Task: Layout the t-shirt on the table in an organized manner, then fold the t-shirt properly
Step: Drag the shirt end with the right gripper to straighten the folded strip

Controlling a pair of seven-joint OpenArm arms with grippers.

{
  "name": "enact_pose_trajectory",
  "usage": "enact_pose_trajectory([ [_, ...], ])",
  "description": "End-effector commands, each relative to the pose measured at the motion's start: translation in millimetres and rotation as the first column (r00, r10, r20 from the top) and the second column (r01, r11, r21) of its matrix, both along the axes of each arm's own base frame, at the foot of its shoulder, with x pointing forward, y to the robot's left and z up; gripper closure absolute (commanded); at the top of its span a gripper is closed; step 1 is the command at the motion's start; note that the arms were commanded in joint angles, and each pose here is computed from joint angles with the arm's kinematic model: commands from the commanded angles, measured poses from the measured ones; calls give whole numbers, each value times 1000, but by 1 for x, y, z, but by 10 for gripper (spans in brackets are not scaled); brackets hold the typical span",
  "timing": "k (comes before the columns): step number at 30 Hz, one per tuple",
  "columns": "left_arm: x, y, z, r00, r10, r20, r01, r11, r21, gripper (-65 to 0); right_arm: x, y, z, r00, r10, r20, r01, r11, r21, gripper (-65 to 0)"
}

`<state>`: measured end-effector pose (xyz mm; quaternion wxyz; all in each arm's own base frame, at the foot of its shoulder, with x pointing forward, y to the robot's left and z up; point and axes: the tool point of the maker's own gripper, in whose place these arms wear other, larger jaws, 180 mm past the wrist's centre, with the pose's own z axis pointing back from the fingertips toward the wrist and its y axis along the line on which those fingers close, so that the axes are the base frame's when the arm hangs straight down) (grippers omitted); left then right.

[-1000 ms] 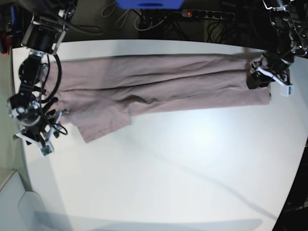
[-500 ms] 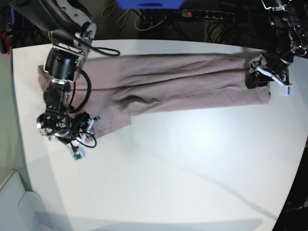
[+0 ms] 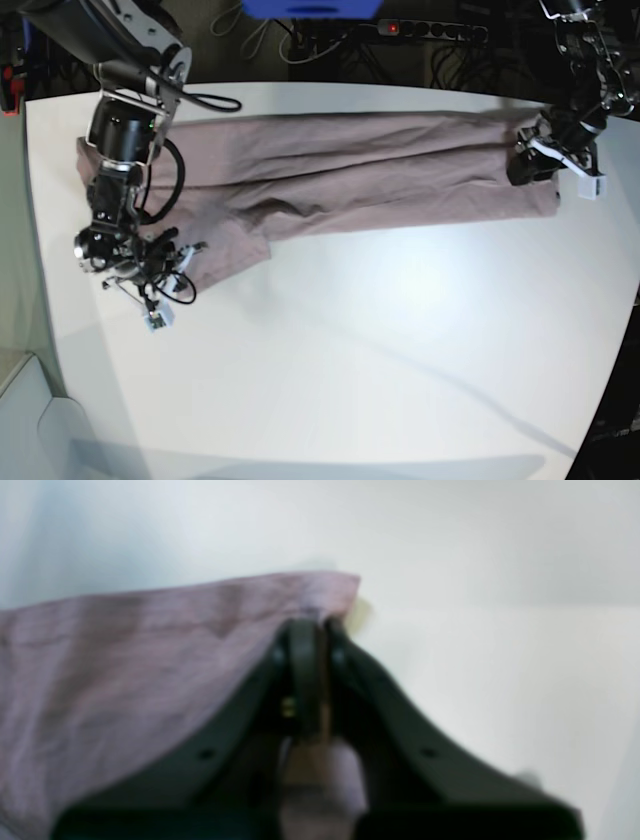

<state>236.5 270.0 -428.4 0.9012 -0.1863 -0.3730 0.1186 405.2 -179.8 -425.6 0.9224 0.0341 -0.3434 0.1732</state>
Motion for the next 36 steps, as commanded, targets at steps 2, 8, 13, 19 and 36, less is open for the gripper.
enact_pose_trajectory([
  [2,-13,-2,-13,996,-30,-87,32,999,21,-310,2,-5,5,1000,-7,10,7,1000,-18,0],
  [8,-13,-2,-13,996,-30,-87,32,999,21,-310,1,-22,34,996,-22,85,30,996,-89,0],
  [13,-13,-2,-13,996,-30,-86,32,999,21,-311,-8,-42,83,985,-52,162,86,974,-211,0],
  [19,-13,-2,-13,996,-30,-86,32,999,21,-311,-46,-61,112,978,-88,189,146,935,-323,0],
  [36,-14,-2,-13,996,-32,-88,34,999,23,-313,-151,-50,37,997,-75,-35,59,939,-339,0],
])
